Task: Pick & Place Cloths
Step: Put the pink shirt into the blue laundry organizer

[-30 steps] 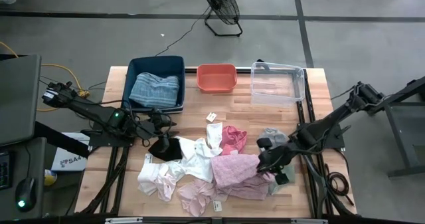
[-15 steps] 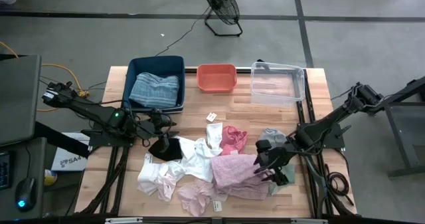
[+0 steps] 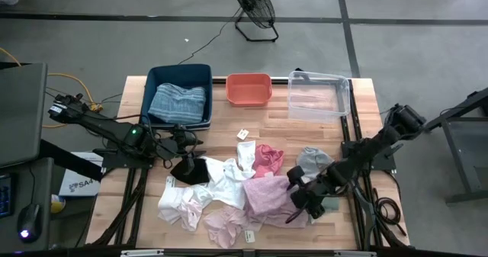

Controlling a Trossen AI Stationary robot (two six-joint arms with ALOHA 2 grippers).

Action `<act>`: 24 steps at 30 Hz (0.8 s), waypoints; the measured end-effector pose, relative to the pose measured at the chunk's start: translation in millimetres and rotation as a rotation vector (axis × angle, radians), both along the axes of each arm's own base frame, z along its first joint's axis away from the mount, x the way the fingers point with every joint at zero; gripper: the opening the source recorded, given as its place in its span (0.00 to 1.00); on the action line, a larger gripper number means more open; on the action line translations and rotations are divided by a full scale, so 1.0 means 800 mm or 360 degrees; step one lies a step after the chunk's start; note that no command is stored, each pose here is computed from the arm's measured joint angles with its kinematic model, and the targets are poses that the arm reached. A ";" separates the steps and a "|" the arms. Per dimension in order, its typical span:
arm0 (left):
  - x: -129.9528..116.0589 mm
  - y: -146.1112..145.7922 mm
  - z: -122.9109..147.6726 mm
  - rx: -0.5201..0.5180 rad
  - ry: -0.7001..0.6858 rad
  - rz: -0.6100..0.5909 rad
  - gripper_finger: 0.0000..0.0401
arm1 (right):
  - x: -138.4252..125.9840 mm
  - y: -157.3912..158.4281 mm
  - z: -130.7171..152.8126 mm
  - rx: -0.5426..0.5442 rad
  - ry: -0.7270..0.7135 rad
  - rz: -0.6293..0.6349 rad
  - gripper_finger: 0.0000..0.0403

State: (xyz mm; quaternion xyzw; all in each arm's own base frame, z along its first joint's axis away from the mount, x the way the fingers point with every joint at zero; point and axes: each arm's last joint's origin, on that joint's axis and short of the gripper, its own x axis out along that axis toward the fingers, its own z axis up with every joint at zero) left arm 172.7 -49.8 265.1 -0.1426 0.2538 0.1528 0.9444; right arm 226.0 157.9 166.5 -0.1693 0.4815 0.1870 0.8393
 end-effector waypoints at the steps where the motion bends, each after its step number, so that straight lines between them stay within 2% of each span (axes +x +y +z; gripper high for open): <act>1: 0.000 0.000 0.000 0.0000 0.0000 0.0000 0.45 | 0.001 0.000 -0.006 -0.0025 0.0023 0.0008 0.85; 7: 0.000 0.000 0.000 0.0000 0.0001 0.0000 0.45 | 0.010 -0.004 -0.033 -0.0121 0.0154 0.0009 0.83; 13: 0.000 0.000 0.000 0.0001 0.0001 0.0000 0.45 | 0.015 -0.011 -0.049 -0.0090 0.0277 -0.0054 0.75; 18: 0.000 0.000 0.000 -0.0003 -0.0001 0.0003 0.45 | 0.019 -0.017 -0.052 0.0013 0.0358 -0.0168 0.59; 24: 0.000 0.000 0.000 -0.0002 -0.0006 0.0007 0.45 | 0.020 -0.018 -0.052 0.0103 0.0407 -0.0188 0.30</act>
